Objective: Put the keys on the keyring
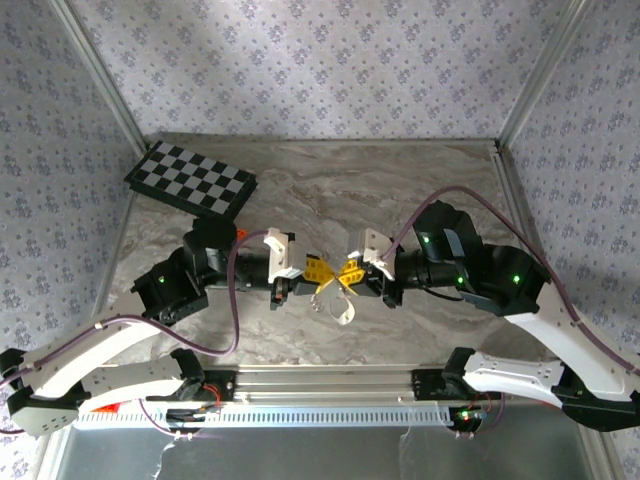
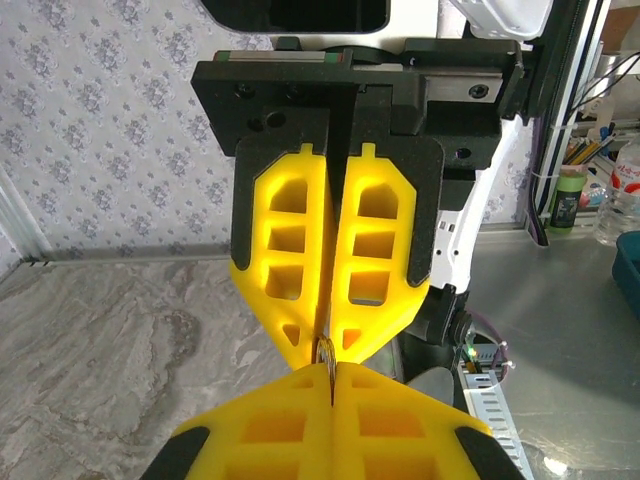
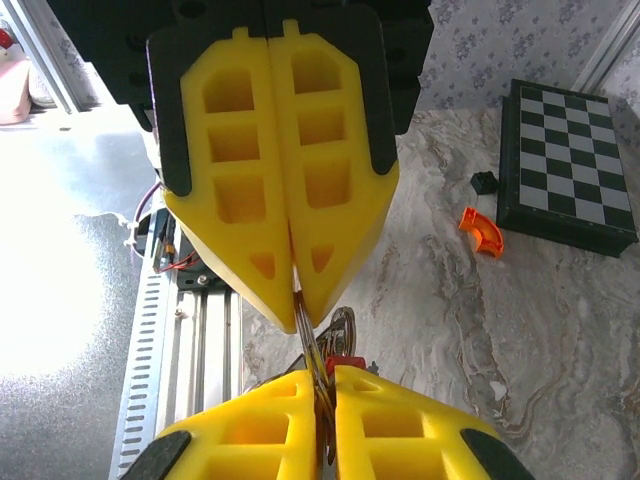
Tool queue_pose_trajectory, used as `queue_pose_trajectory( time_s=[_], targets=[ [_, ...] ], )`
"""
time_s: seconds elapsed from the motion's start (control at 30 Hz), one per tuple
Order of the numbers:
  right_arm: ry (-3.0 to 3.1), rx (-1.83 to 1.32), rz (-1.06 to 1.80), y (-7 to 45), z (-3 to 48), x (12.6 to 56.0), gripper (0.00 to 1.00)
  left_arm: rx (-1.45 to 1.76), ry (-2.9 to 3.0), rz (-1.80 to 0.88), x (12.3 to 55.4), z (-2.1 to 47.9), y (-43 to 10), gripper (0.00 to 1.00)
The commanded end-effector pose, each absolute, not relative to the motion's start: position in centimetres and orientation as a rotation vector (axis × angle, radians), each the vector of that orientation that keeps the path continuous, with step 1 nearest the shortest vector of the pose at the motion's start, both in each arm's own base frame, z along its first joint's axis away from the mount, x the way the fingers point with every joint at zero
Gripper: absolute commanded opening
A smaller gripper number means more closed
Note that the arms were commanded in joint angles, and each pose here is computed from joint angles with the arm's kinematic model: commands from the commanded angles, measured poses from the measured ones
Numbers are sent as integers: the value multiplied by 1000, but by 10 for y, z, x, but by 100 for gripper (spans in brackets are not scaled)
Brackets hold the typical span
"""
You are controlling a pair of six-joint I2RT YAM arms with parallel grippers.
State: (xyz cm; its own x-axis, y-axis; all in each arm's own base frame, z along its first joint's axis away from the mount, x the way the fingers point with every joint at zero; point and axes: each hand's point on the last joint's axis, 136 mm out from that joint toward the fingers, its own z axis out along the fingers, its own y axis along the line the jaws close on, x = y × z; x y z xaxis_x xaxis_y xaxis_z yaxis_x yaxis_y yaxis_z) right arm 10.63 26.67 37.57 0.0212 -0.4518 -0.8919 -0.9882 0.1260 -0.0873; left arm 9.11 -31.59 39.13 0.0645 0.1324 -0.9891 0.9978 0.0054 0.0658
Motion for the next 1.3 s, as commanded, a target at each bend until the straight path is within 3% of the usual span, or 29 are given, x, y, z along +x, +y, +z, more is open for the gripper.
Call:
queue_pose_trajectory(
  time_s=[0.0, 0.4, 0.67, 1.2, 1.27],
  targets=[
    [1593, -1457, 809, 263, 366, 104, 13, 1289, 1106, -1136, 77, 430, -308, 0],
    [1559, -1436, 804, 261, 373, 104, 19, 1299, 1095, -1149, 76, 430, -310, 0],
    [1440, -1348, 847, 255, 404, 97, 33, 1324, 1081, -1178, 71, 429, -312, 0],
    [1412, -1380, 924, 269, 398, 93, 30, 1324, 1088, -1179, 71, 428, -312, 0],
    [1415, -1384, 925, 270, 396, 93, 26, 1325, 1093, -1178, 72, 427, -313, 0]
  ],
)
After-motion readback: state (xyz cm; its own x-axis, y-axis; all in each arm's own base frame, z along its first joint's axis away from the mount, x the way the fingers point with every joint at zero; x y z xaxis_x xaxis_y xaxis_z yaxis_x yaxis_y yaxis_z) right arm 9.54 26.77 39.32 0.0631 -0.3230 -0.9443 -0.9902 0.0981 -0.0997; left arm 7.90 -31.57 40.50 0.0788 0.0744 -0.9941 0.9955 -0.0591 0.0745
